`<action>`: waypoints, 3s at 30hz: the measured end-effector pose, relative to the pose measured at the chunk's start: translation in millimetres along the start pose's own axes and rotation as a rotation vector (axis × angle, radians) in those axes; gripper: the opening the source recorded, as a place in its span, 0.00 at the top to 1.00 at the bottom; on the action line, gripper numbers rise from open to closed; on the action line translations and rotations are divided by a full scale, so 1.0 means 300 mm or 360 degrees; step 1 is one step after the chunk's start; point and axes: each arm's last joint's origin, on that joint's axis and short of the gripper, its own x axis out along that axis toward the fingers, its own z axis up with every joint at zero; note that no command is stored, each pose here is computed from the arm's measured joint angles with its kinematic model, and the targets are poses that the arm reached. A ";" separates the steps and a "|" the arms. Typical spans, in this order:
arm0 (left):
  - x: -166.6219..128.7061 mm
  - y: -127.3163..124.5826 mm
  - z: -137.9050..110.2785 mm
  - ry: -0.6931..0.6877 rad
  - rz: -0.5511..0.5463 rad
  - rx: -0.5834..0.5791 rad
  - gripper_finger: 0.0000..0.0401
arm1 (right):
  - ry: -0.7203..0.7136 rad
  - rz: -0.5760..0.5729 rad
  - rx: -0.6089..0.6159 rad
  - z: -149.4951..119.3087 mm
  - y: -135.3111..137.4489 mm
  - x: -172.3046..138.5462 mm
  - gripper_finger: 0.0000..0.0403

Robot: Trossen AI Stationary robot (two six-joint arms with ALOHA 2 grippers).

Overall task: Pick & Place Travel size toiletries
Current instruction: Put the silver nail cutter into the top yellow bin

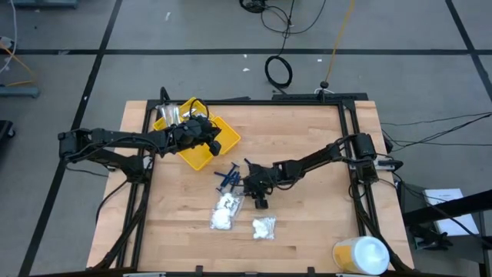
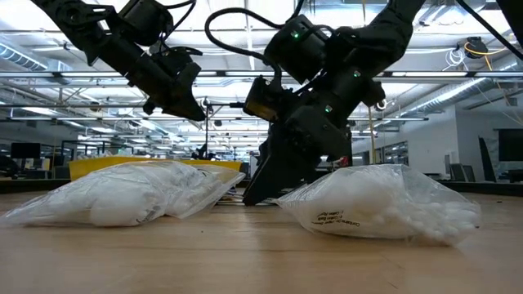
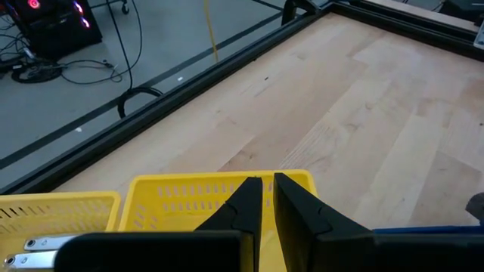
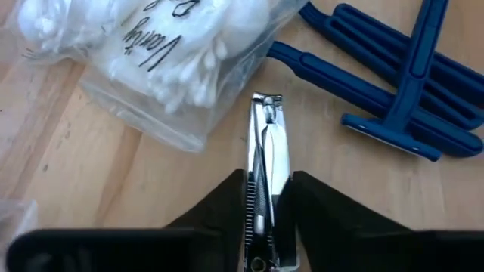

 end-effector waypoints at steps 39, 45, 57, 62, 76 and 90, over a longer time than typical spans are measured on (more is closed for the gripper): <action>0.032 -0.168 0.031 -0.0470 -0.0497 0.0174 0.69 | -0.1605 -0.0480 -0.0190 -0.137 0.034 -0.531 0.85; 0.077 -0.234 0.021 -0.0820 -0.0630 0.0280 0.46 | -0.1619 -0.0484 -0.0197 -0.136 0.034 -0.534 0.85; 0.169 -0.376 0.041 -0.0863 -0.1058 0.0353 0.36 | -0.1669 -0.0500 -0.0216 -0.129 0.034 -0.544 0.85; 0.203 -0.452 0.055 -0.0868 -0.1108 0.0393 0.36 | -0.1665 -0.0498 -0.0217 -0.129 0.035 -0.543 0.85; 0.196 -0.520 0.069 -0.0901 -0.1300 0.0473 0.36 | -0.1650 -0.0496 -0.0219 -0.130 0.035 -0.541 0.85; 0.204 -0.509 0.073 -0.0922 -0.1266 0.0515 0.89 | -0.1653 -0.0417 -0.0238 -0.130 0.039 -0.539 0.85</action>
